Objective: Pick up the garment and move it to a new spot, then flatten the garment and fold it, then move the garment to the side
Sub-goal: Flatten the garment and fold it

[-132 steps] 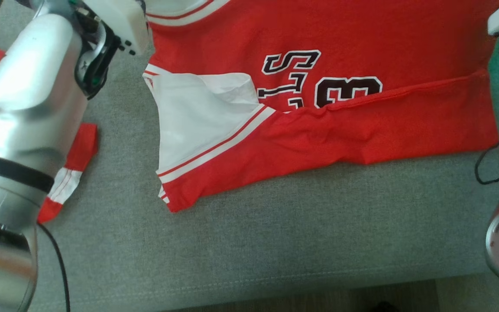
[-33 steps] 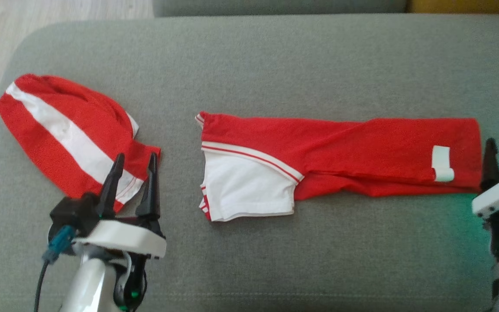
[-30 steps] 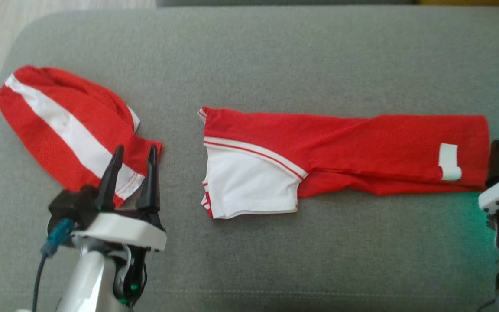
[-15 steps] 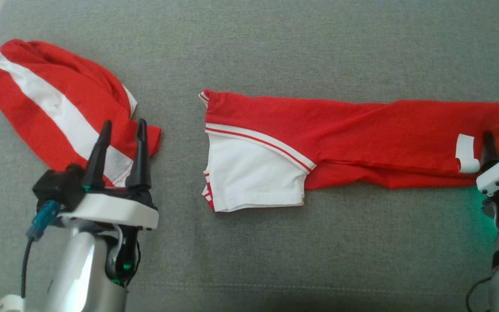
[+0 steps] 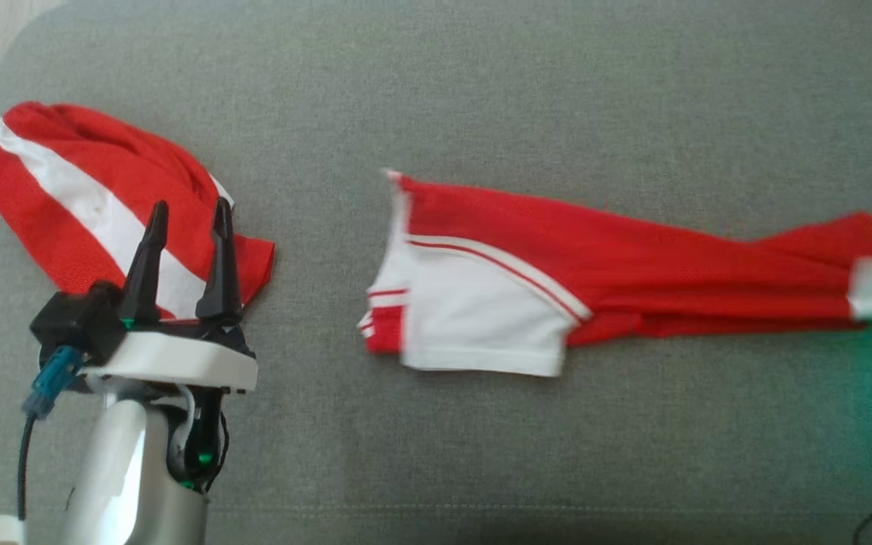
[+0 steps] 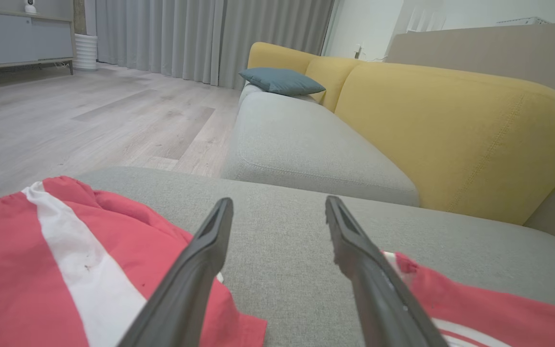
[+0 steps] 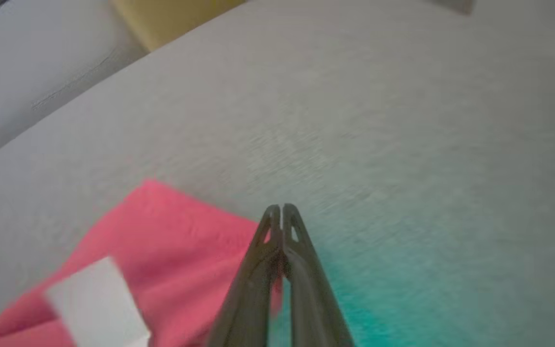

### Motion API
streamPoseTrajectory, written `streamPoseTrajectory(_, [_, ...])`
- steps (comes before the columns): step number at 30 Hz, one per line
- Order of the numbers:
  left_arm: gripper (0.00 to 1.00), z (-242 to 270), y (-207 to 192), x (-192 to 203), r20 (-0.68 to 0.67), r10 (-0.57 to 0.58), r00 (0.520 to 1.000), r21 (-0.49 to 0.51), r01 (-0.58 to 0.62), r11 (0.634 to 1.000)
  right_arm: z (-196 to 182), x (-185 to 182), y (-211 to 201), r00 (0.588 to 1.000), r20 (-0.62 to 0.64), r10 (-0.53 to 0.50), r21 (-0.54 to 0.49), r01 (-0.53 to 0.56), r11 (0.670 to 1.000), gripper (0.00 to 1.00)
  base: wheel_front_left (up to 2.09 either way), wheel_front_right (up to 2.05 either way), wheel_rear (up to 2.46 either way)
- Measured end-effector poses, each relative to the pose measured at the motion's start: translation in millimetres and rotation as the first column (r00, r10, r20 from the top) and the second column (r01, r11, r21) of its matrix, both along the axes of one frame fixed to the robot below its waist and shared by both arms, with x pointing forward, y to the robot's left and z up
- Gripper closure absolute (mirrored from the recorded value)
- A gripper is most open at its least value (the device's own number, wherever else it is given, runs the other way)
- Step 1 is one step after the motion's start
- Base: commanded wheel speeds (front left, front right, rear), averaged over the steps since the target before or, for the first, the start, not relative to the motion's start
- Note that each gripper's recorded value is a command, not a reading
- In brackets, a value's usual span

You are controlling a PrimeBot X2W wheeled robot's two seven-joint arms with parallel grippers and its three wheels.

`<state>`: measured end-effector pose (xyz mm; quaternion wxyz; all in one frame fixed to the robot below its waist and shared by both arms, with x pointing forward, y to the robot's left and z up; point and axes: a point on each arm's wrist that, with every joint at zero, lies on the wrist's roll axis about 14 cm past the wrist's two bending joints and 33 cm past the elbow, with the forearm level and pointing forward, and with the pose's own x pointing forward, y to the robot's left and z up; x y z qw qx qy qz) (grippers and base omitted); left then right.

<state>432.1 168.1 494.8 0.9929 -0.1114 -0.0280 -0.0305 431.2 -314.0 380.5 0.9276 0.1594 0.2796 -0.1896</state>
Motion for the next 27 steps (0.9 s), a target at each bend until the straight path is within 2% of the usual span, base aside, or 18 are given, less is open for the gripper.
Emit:
streamPoseTrajectory(1, [0.0,1.4,-0.5,-0.6,0.004,-0.001,1.0,0.0,0.001,1.0,2.4,-2.7,-7.5,0.999,0.013,-0.036,0.005,0.036,0.999,1.0,0.0,0.0,0.0])
streamPoseTrajectory(4, [0.0,5.7,-1.3,-3.3,0.013,-0.003,1.0,-0.002,0.003,1.0,9.9,-2.7,-10.8,1.0,0.011,-0.005,-0.077,0.006,0.997,1.0,0.0,0.0,0.0])
streamPoseTrajectory(11, [0.0,16.3,1.5,-17.4,0.034,0.018,0.999,-0.02,-0.018,1.0,36.1,13.3,26.0,0.993,0.106,0.049,-0.019,-0.047,0.999,1.0,0.0,0.0,0.0])
streamPoseTrajectory(16, [0.0,16.0,0.6,-40.7,0.025,0.03,0.999,-0.034,-0.029,0.999,83.1,28.8,62.5,0.962,0.23,0.146,0.01,-0.152,0.988,1.0,0.0,0.0,0.0])
streamPoseTrajectory(17, [0.0,18.2,1.5,-46.5,0.031,0.037,0.999,-0.034,-0.036,0.999,101.9,33.0,77.1,0.943,0.279,0.181,0.02,-0.194,0.981,1.0,0.0,0.0,0.0])
streamPoseTrajectory(19, [0.0,21.6,1.6,-51.0,0.04,0.039,0.998,-0.034,-0.038,0.999,116.0,34.7,94.4,0.922,0.317,0.222,0.037,-0.246,0.968,1.0,0.0,0.0,0.0])
streamPoseTrajectory(23, [0.0,25.3,1.6,-60.0,0.05,0.045,0.998,-0.042,-0.043,0.998,123.1,27.9,135.7,0.882,0.357,0.306,0.098,-0.361,0.927,1.0,0.0,0.0,0.0])
streamPoseTrajectory(27, [0.0,23.9,2.6,-68.6,0.047,0.051,0.998,-0.042,-0.049,0.998,130.2,23.2,179.7,0.831,0.398,0.389,0.142,-0.474,0.869,1.0,0.0,0.0,0.0])
